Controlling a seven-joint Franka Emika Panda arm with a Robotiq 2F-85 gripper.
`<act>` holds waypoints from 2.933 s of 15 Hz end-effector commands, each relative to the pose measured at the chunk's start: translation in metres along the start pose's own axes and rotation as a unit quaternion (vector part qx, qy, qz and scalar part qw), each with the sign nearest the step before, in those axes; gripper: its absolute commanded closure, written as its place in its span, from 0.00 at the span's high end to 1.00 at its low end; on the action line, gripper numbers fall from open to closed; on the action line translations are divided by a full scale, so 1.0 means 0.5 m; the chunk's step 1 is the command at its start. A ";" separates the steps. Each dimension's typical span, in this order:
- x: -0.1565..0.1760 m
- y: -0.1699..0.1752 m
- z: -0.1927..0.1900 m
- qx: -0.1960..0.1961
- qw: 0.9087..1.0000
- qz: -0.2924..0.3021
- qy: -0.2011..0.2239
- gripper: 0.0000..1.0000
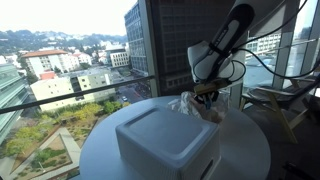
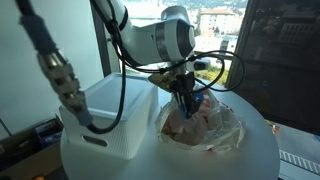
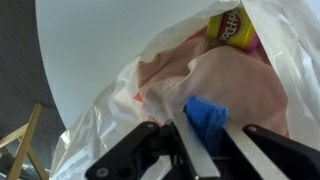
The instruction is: Put all the objects on the basket into the carrier bag
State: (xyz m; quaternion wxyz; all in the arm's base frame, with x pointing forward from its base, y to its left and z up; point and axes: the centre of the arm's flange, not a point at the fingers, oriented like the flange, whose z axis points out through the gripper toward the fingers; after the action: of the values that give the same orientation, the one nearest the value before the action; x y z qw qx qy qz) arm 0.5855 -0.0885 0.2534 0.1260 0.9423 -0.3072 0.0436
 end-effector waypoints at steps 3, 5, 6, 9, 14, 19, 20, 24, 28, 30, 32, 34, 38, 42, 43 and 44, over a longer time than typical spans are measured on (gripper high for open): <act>0.063 -0.039 0.099 0.028 0.997 -0.071 -0.005 0.08; 0.060 -0.045 0.135 0.032 0.995 -0.090 -0.010 0.08; 0.058 -0.045 0.148 0.032 0.995 -0.097 -0.012 0.08; 0.043 -0.028 0.118 0.038 0.993 -0.108 -0.017 0.39; 0.001 -0.002 0.002 0.045 0.991 -0.128 -0.005 0.73; -0.016 0.028 -0.109 0.051 0.993 -0.109 0.009 1.00; -0.026 0.034 -0.134 0.062 0.992 -0.112 0.005 1.00; -0.062 0.013 -0.176 0.120 0.982 -0.143 0.015 1.00; -0.063 -0.038 -0.137 0.131 0.975 -0.177 0.032 1.00; -0.060 -0.055 -0.092 0.128 0.972 -0.193 0.031 1.00; -0.057 -0.070 -0.050 0.133 0.971 -0.198 0.025 1.00; -0.059 -0.090 -0.022 0.141 0.968 -0.205 0.019 1.00; -0.063 -0.124 0.002 0.143 0.960 -0.239 0.015 0.74; -0.057 -0.117 0.020 0.136 0.960 -0.245 0.016 0.42; -0.056 -0.108 0.025 0.134 0.961 -0.242 0.014 0.35; -0.055 -0.100 0.029 0.131 0.962 -0.239 0.011 0.28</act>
State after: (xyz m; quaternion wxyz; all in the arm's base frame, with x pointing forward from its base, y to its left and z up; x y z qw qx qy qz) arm 0.5902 -0.0250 0.2247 0.0105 0.9961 -0.0641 0.0605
